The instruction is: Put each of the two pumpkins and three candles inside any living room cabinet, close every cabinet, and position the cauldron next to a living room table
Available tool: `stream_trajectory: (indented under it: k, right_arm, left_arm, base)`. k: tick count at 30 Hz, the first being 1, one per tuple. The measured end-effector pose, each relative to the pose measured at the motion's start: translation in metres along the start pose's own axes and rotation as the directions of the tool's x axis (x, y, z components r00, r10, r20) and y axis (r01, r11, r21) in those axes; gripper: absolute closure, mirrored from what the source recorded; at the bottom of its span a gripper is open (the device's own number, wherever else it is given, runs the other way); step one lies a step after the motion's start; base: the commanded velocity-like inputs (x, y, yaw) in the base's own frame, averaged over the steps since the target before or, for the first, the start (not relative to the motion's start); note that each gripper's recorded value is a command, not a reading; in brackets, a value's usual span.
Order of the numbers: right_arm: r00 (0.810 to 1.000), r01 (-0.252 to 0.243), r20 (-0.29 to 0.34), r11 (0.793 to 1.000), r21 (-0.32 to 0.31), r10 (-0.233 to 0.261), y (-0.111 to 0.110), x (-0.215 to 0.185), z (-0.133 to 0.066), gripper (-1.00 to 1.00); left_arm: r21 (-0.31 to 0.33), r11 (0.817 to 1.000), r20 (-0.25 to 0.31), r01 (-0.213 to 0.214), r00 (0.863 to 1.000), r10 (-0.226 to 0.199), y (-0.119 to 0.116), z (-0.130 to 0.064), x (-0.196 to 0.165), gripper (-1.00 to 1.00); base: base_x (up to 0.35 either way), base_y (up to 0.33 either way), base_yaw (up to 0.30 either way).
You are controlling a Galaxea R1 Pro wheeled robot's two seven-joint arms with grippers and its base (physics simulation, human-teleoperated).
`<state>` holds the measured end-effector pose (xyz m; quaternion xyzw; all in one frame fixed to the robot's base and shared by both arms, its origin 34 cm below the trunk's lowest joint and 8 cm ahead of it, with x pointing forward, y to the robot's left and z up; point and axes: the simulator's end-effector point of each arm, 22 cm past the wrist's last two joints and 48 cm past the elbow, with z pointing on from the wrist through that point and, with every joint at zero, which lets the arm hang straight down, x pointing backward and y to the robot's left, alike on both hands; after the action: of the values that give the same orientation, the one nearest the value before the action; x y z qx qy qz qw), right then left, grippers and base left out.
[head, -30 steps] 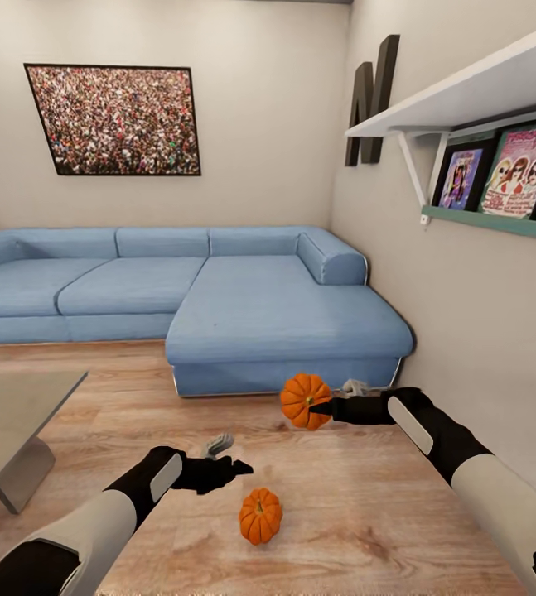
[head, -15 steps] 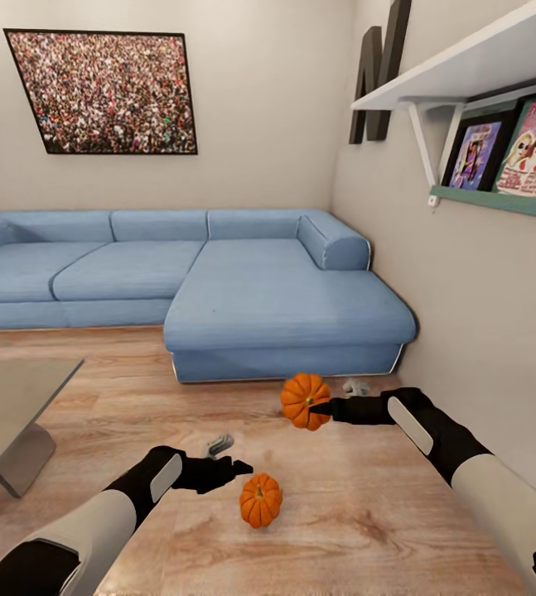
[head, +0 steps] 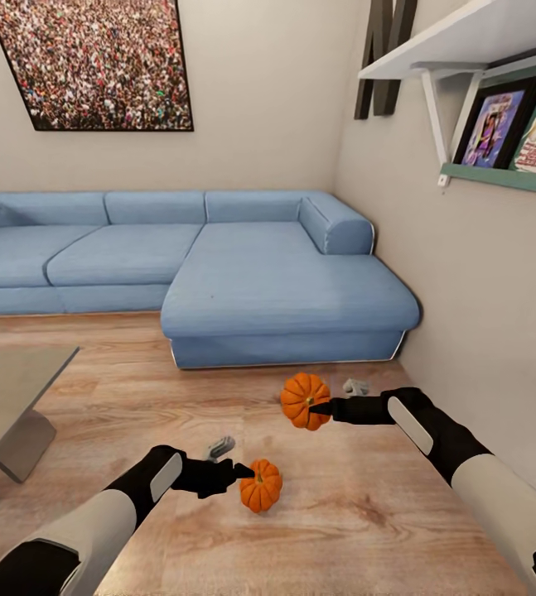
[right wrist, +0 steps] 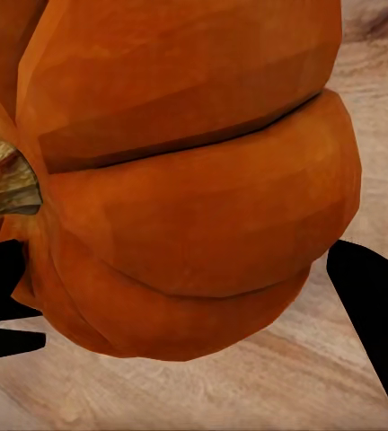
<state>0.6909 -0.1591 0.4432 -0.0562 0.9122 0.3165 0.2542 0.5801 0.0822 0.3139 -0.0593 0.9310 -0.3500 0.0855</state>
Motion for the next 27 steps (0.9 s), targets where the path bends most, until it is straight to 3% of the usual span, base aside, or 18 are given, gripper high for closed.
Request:
stream_trajectory:
  k: [9,18,27]
  right_arm:
    - [1.000,-0.019,-0.022,1.000,-0.001,0.019,-0.009,0.011,0.011,1.00]
    - [1.000,-0.019,-0.022,1.000,-0.001,0.019,-0.009,0.011,0.011,1.00]
    - [1.000,-0.017,-0.022,1.000,0.001,0.017,-0.009,0.011,0.011,1.00]
  left_arm:
    - [-0.008,1.000,-0.017,0.011,1.000,-0.011,0.011,0.010,0.006,-1.00]
    - [-0.007,1.000,0.019,-0.010,1.000,0.011,0.008,0.012,-0.001,-1.00]
    - [-0.009,1.000,0.017,-0.011,1.000,0.011,0.007,0.014,0.001,-1.00]
  base:
    - [0.000,0.000,0.000]
    - [0.001,0.000,0.000]
    - [0.321,0.000,0.000]
